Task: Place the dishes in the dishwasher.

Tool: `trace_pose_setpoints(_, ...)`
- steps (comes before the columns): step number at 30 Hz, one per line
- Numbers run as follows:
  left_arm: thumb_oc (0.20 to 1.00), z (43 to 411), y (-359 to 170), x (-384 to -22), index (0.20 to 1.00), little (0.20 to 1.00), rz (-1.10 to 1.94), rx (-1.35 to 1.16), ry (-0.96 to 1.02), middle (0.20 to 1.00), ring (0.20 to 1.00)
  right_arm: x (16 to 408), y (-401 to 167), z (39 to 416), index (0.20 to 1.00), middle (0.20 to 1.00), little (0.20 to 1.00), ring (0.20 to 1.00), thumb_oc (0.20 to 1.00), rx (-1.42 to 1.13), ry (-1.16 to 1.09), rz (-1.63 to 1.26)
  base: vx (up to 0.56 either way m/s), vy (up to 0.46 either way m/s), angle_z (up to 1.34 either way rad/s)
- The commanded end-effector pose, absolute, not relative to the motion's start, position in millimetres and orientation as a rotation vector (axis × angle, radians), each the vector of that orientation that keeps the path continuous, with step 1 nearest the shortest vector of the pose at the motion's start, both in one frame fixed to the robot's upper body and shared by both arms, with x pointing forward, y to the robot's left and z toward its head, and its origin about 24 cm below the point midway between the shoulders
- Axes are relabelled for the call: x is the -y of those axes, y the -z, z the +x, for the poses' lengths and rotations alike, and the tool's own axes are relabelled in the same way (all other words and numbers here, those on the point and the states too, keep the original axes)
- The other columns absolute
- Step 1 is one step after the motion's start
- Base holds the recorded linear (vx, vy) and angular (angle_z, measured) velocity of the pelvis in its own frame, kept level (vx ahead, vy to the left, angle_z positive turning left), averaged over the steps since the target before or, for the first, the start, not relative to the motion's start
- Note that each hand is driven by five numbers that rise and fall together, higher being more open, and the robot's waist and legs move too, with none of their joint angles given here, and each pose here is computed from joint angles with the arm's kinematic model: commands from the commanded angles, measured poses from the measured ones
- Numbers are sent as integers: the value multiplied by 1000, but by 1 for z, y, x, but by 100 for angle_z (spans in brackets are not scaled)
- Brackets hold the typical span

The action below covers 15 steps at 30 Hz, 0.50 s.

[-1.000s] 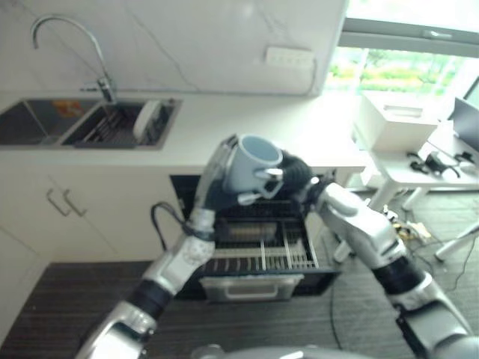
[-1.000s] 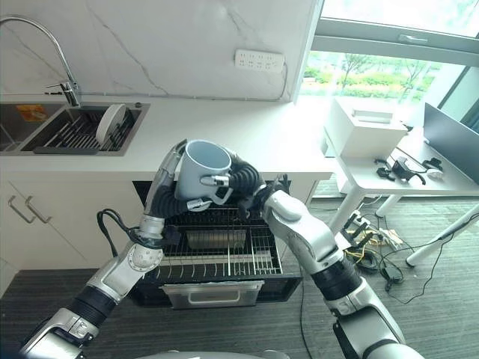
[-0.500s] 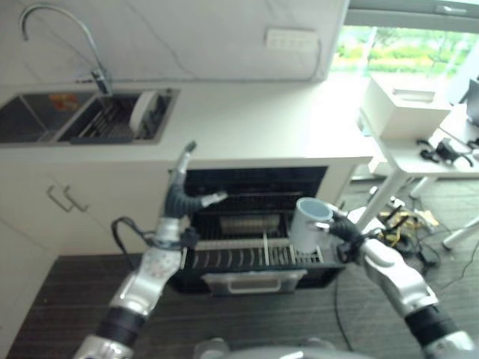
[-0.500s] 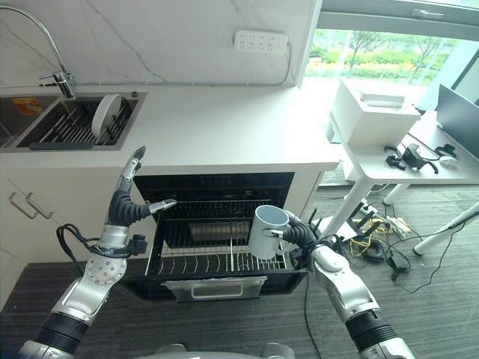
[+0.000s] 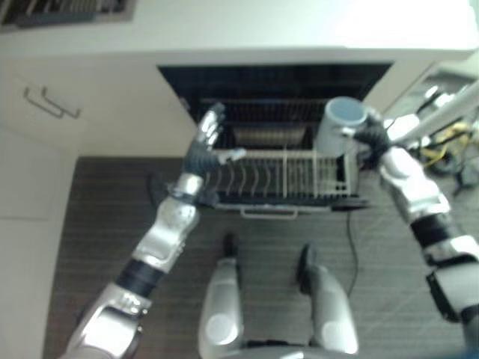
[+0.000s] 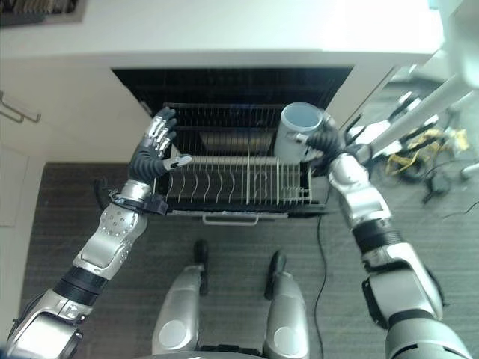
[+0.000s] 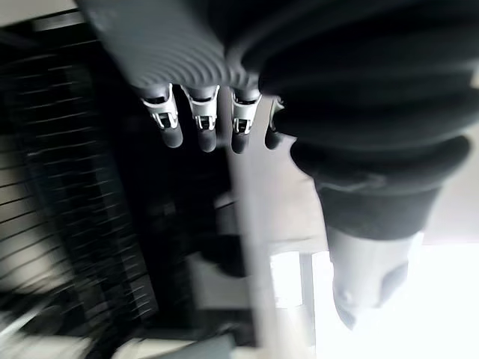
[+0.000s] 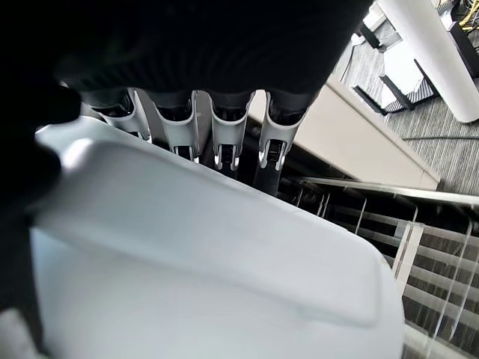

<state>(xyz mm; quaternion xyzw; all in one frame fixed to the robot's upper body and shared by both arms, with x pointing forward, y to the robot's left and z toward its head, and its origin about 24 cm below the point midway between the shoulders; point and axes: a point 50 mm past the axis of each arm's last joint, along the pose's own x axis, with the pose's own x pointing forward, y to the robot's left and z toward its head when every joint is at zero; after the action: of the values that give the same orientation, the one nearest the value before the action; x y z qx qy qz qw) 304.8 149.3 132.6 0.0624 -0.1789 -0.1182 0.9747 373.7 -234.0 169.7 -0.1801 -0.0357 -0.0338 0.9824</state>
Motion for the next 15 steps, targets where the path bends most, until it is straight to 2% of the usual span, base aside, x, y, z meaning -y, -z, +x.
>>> trace_pose_setpoints(1, 1000, 300, -132, -155, 1000, 1000, 65, 334, 296, 1000, 1000, 234, -166, 367, 200, 200, 200, 200, 200, 109, 37, -362, -98, 117, -2)
trace_pose_setpoints(9, 1000, 309, -105, -154, 1000, 1000, 184, 78, 427, 1000, 1000, 252, -190, 379, 200, 200, 200, 200, 200, 103, 72, -391, -61, 84, -4)
trace_pose_setpoints(15, 1000, 333, -87, -203, 1000, 1000, 831, -304, 434, 1000, 1000, 245, -209, 387, 200, 200, 200, 200, 200, 86, -10, -447, -18, 98, -4)
